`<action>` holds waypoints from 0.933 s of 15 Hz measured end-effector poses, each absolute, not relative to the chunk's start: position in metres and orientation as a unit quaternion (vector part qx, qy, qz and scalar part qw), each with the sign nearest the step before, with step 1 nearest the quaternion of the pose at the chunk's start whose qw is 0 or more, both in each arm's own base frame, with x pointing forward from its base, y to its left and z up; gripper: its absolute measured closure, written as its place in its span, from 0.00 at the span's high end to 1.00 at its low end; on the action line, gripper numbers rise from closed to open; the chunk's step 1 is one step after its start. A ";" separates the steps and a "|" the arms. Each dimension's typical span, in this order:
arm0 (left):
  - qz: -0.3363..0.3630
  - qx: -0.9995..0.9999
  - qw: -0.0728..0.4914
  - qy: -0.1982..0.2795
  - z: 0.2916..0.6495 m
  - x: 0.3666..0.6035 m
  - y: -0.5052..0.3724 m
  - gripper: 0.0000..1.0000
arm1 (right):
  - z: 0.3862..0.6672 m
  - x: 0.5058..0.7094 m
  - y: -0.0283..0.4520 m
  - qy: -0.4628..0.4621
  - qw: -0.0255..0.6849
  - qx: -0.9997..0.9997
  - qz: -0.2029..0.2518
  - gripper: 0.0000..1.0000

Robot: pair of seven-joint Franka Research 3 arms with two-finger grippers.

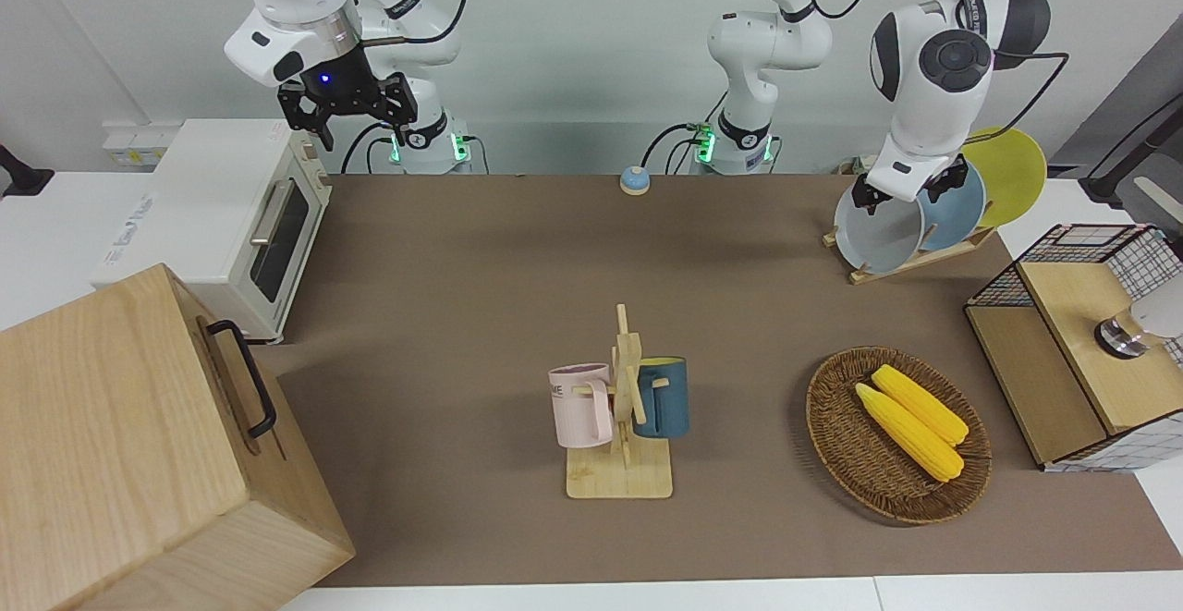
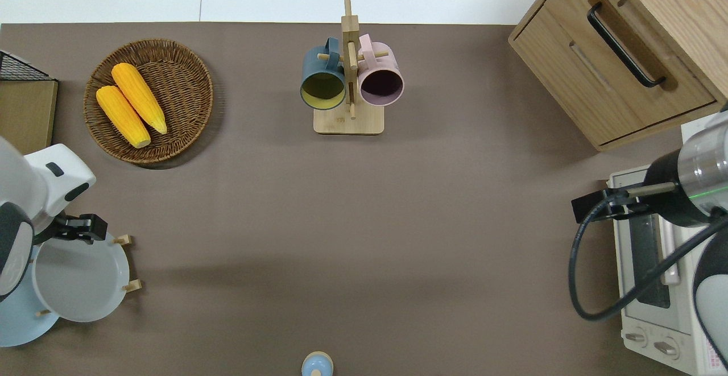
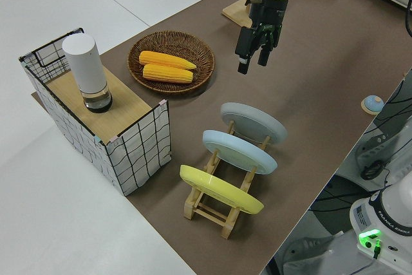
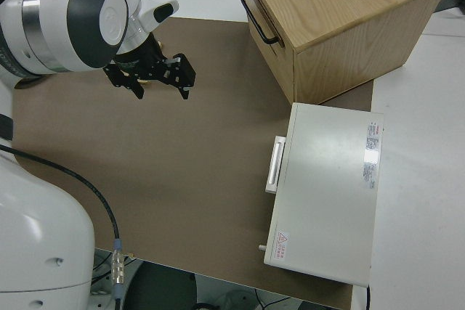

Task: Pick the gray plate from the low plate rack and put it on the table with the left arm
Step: 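Grasp the gray plate's rim with the left gripper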

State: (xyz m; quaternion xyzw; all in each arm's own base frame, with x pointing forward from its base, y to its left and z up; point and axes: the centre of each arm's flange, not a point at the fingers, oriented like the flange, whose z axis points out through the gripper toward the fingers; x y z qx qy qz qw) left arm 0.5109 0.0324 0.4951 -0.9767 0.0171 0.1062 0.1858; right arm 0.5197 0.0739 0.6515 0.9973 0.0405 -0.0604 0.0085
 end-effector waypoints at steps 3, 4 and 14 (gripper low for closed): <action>0.125 -0.970 0.209 0.020 0.479 0.502 0.044 1.00 | 0.652 0.520 0.074 0.041 0.009 0.997 -0.060 0.99; 0.132 -0.968 0.211 0.018 0.474 0.499 0.050 1.00 | 0.652 0.520 0.074 0.041 0.009 0.997 -0.060 0.99; 0.167 -0.965 0.204 -0.002 0.443 0.482 0.082 0.66 | 0.652 0.520 0.074 0.041 0.009 0.997 -0.060 0.99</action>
